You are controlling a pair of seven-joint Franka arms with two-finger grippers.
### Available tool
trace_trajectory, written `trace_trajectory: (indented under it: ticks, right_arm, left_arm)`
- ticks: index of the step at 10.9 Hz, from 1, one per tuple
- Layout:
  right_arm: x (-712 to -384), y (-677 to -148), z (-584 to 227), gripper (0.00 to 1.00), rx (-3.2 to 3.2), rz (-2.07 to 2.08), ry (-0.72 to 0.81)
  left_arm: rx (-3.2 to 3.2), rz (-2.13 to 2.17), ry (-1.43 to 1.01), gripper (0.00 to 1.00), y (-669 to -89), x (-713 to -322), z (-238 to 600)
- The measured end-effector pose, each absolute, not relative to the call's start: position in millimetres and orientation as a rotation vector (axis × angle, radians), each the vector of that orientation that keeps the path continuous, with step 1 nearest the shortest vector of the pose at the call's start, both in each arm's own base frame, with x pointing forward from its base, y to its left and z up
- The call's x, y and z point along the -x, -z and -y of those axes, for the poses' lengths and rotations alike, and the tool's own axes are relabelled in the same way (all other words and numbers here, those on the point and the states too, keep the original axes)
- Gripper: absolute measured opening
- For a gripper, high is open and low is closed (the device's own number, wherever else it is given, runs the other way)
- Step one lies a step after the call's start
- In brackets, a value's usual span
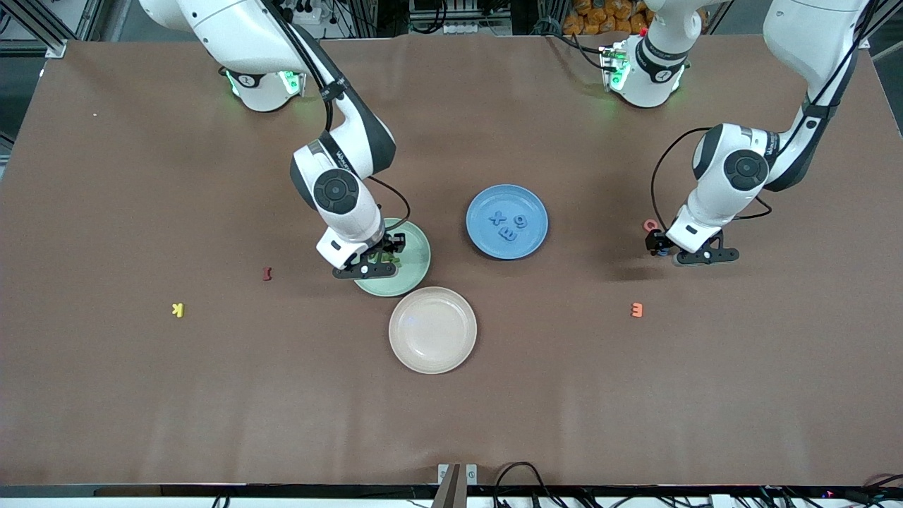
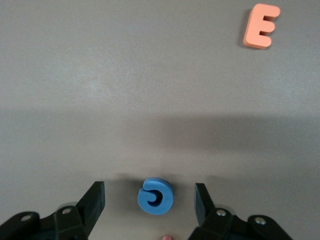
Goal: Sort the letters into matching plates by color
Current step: 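Carry the q to the green plate while the left gripper grasps c, then release the q and withdraw the right gripper while the left gripper lifts c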
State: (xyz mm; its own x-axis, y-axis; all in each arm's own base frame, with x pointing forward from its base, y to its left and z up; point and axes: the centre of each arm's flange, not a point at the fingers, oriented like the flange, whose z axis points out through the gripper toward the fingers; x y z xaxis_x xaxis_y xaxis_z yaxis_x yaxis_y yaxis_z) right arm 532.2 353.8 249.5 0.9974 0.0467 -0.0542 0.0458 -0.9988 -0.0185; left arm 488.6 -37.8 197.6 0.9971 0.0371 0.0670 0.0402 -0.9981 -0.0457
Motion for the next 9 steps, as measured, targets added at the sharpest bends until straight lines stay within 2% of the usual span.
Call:
trace_trajectory:
  ticks: [3, 4, 9]
  right_arm:
    - [-542, -254, -345, 0.93, 3.125, 0.041, -0.067]
    - [-547, -257, -339, 1.0, 3.131, 0.045, -0.068]
    - [-598, -305, -233, 1.0, 3.193, 0.135, -0.122]
  left_arm:
    - [3.098, 0.059, 0.09, 0.78, -191, -487, 38]
    - [3.099, 0.061, 0.086, 0.77, -190, -487, 38]
    - [3.114, 0.09, 0.088, 0.71, -178, -485, 25]
